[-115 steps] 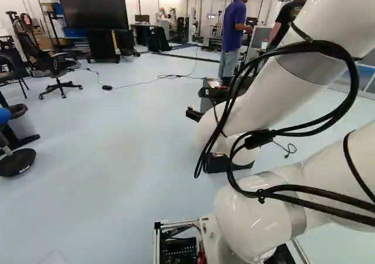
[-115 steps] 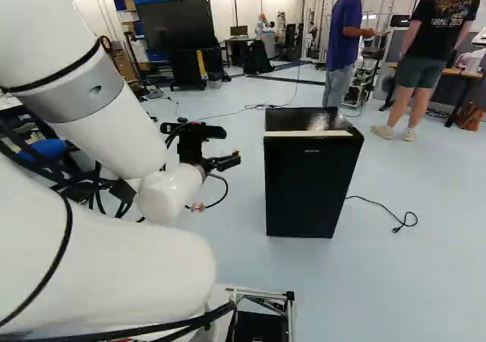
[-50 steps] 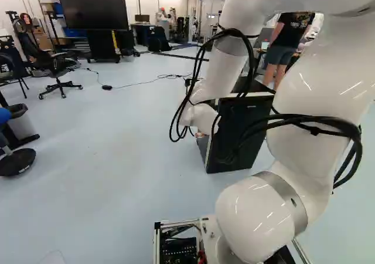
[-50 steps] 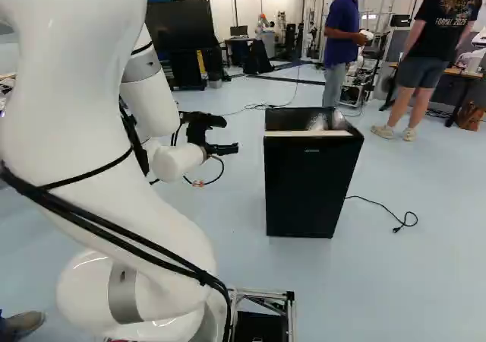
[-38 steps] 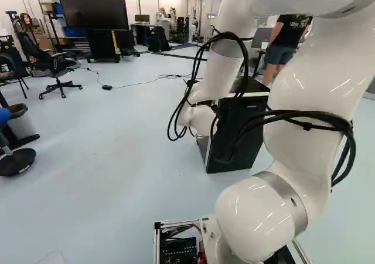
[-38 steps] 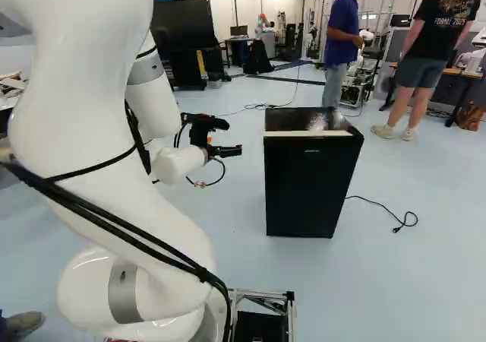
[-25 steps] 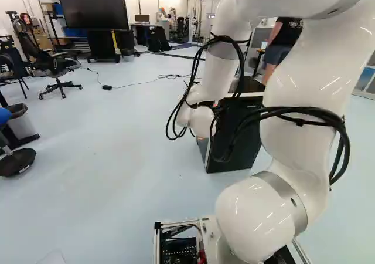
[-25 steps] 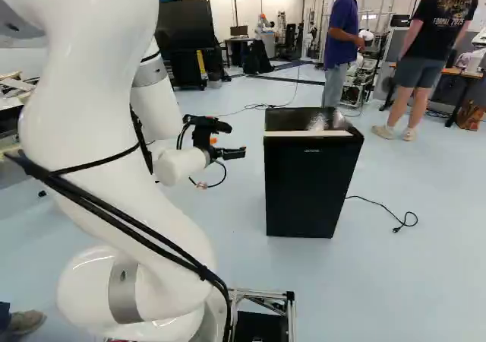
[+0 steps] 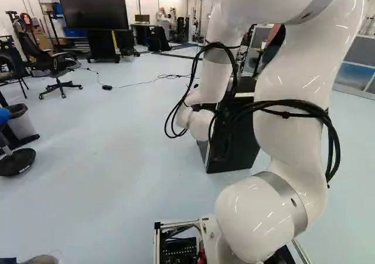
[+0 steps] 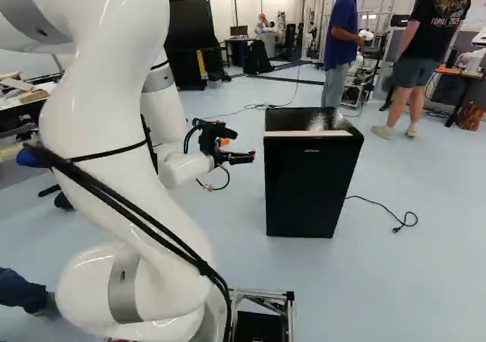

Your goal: Grab a drink from the fridge

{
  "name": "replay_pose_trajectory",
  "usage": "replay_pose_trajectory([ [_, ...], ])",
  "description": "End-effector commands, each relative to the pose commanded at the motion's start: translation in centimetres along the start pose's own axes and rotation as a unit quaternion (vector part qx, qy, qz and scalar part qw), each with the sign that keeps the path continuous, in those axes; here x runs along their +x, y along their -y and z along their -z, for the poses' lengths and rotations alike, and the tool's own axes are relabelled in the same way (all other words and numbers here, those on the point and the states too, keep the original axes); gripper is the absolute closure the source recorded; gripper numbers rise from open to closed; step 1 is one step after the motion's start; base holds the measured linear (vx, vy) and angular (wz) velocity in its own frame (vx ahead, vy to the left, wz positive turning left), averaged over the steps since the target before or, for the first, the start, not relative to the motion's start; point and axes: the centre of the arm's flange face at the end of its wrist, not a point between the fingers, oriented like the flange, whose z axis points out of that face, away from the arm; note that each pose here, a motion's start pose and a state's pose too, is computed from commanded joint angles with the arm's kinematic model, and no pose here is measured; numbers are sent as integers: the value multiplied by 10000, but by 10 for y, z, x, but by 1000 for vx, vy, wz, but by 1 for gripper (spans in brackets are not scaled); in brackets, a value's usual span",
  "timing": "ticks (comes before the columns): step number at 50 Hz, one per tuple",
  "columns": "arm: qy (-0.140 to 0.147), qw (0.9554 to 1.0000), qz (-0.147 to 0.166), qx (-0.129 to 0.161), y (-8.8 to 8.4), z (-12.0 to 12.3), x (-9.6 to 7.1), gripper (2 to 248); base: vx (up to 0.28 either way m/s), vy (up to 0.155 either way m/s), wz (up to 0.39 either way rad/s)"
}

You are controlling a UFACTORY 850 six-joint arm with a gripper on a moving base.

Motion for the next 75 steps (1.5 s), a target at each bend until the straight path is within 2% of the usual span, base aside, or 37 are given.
replay_pose_trajectory([
  [22,-168,9983,-15,-553,-1,-23,-16,3,0,0,0],
  [42,-359,9947,-5,-965,4,-48,-30,3,0,0,0],
  [59,-650,9898,-103,-1266,8,-64,-28,3,0,0,0],
  [75,-734,9884,-174,-1315,16,-78,-26,3,0,0,0],
])
